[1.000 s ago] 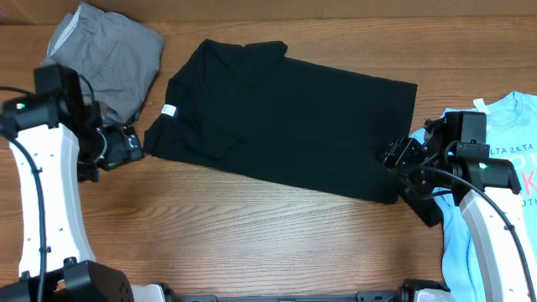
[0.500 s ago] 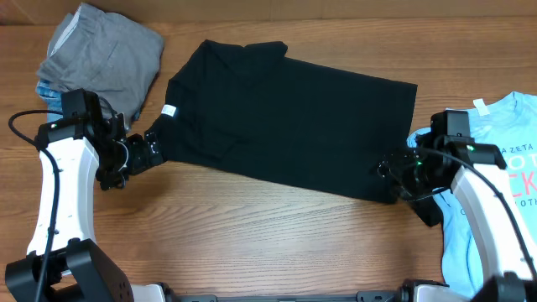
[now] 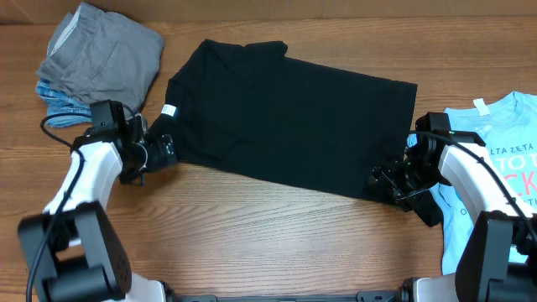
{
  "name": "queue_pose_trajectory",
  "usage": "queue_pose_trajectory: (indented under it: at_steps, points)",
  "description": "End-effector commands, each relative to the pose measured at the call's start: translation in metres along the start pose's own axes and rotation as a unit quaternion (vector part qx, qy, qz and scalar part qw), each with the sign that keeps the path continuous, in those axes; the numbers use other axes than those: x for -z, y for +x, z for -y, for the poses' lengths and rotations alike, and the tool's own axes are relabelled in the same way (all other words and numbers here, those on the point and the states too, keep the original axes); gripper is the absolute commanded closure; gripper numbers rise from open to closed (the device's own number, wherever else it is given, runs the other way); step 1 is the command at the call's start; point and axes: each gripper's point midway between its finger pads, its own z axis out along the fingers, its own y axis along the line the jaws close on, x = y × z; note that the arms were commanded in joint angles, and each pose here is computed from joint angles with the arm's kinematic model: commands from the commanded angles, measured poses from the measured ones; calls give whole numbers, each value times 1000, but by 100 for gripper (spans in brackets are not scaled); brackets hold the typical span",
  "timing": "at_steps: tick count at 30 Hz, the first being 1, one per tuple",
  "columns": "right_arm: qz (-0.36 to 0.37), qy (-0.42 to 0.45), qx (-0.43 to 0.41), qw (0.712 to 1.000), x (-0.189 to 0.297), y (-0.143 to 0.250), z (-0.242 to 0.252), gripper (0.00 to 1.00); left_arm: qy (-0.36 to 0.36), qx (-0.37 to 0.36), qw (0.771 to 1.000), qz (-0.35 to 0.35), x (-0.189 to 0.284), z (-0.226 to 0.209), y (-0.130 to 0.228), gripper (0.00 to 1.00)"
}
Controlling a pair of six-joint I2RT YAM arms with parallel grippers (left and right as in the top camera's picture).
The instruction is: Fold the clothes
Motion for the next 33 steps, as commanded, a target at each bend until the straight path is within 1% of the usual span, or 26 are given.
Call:
queue_pose_trajectory:
  at_steps: [1,4,7,10,12,15,17,19,20,22,24,26,30,33]
  points:
    - [2,-7,1,1000,1,-1,-4,31,-4,15,1000,0,-23,-6,-5,1]
    - [6,-12,15,1000,1,-4,-7,31,-1,27,1000,9,-40,-8,-12,1]
    - [4,-34,67,997,2,-4,-16,31,8,34,999,14,-55,-7,-18,2]
    - [6,-37,100,994,2,-4,-17,31,8,42,999,13,-66,-10,-18,7]
    - [5,-35,112,993,2,-3,-16,31,7,48,999,9,-71,-11,-17,19]
    - [-3,-31,108,994,1,0,-13,31,9,57,998,-9,-73,-11,-8,44]
    - [-3,-28,104,994,1,0,-12,33,6,61,998,-24,-72,-12,-1,56]
    - [9,-3,69,998,1,-5,-4,34,1,63,997,-37,-71,-13,6,65]
    - [14,6,58,998,1,-6,-1,35,-1,66,997,-43,-70,-15,8,67]
    - [24,21,37,999,1,-10,4,36,-13,74,996,-53,-67,-21,12,76]
    - [28,30,24,999,2,-11,8,36,-31,82,994,-62,-61,-30,15,82]
    - [29,41,6,999,2,-10,12,37,-50,89,993,-66,-53,-39,15,85]
    - [34,86,-36,995,4,-8,31,37,-96,98,988,-66,-32,-63,15,86]
    - [28,93,-40,994,2,-4,35,37,-125,107,984,-69,-18,-79,20,86]
